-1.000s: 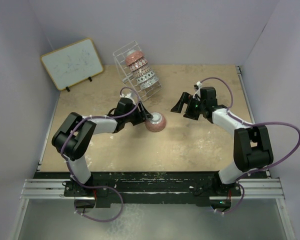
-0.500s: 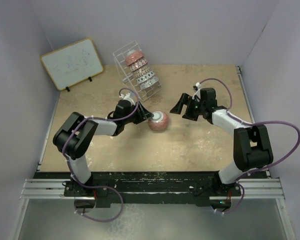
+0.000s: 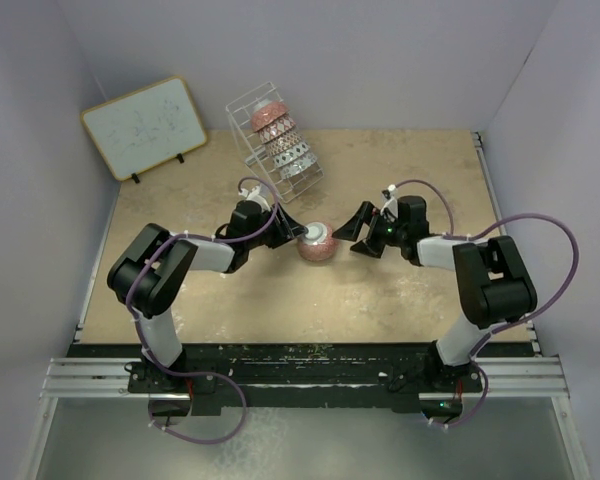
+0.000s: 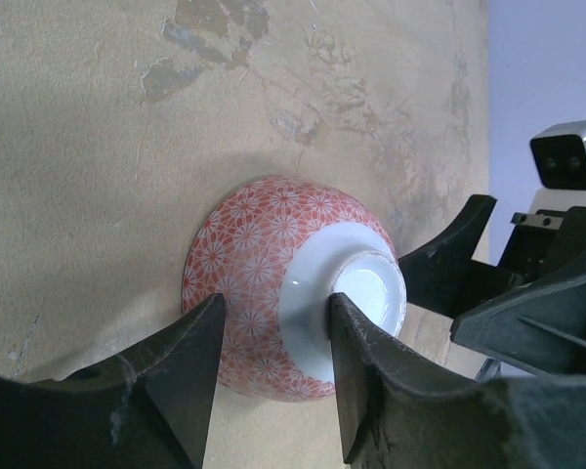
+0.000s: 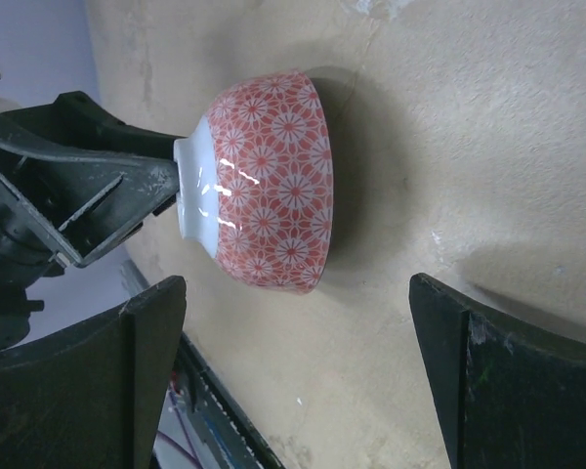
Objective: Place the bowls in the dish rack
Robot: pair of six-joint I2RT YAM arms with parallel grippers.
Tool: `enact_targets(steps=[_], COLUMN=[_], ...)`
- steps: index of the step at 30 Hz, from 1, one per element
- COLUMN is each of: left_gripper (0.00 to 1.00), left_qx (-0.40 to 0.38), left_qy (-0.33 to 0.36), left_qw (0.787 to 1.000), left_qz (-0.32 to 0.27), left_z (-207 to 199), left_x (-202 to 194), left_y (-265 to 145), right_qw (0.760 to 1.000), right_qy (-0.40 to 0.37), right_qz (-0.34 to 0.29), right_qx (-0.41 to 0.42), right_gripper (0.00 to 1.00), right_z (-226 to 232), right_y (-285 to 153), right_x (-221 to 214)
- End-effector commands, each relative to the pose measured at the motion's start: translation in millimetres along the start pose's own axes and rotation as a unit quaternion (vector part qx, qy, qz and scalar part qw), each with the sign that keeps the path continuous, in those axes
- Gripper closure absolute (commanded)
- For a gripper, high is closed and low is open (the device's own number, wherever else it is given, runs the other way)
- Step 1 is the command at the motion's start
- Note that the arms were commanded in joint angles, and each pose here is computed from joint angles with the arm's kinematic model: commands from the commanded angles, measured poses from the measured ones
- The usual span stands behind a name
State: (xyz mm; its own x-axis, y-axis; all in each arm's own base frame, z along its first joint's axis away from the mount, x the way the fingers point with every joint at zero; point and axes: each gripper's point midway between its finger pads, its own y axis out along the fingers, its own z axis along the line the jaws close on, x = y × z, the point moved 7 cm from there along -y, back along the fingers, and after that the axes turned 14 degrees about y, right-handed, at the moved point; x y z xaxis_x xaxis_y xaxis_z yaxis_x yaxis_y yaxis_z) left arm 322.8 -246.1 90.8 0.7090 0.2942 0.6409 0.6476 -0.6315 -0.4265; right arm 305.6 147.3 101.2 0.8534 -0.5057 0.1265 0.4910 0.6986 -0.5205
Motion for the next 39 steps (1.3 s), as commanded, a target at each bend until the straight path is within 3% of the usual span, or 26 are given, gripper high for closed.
enact_targets(steps=[1,10,20,25,29,32,39], left_gripper=[0.51,0.51,0.51,0.51,0.51,0.51,0.51], left_qx=[0.048,0.048,0.047,0.047,0.046,0.045,0.042], left_qy=[-0.015,-0.018,-0.017,-0.018,-0.018,-0.019,-0.015], left_qw=[0.997,0.997,0.997,0.997,0.997,0.997,0.997], left_qz=[0.06,0.06,0.061,0.062,0.062,0.062,0.059], left_z=[26,28,29,30,29,29,27], left_x=[-33,-34,-35,-35,-35,-35,-33], left_y=[-3,-4,-4,-4,-4,-4,-5], right_qw=[0.994,0.977,0.942,0.942,0.941,0.94,0.939], right_qy=[0.008,0.052,0.116,0.119,0.11,0.108,0.102], right_qz=[-0.005,-0.02,-0.007,0.002,-0.005,-0.005,-0.005], right_qx=[0.112,0.208,0.314,0.314,0.321,0.324,0.33], right_gripper=[0.02,0.03,0.06,0.1,0.23,0.42,0.56], right_z=[18,11,7,7,12,13,16], right_y=[6,13,18,26,25,25,26], right_x=[-3,-12,-26,-31,-31,-30,-27])
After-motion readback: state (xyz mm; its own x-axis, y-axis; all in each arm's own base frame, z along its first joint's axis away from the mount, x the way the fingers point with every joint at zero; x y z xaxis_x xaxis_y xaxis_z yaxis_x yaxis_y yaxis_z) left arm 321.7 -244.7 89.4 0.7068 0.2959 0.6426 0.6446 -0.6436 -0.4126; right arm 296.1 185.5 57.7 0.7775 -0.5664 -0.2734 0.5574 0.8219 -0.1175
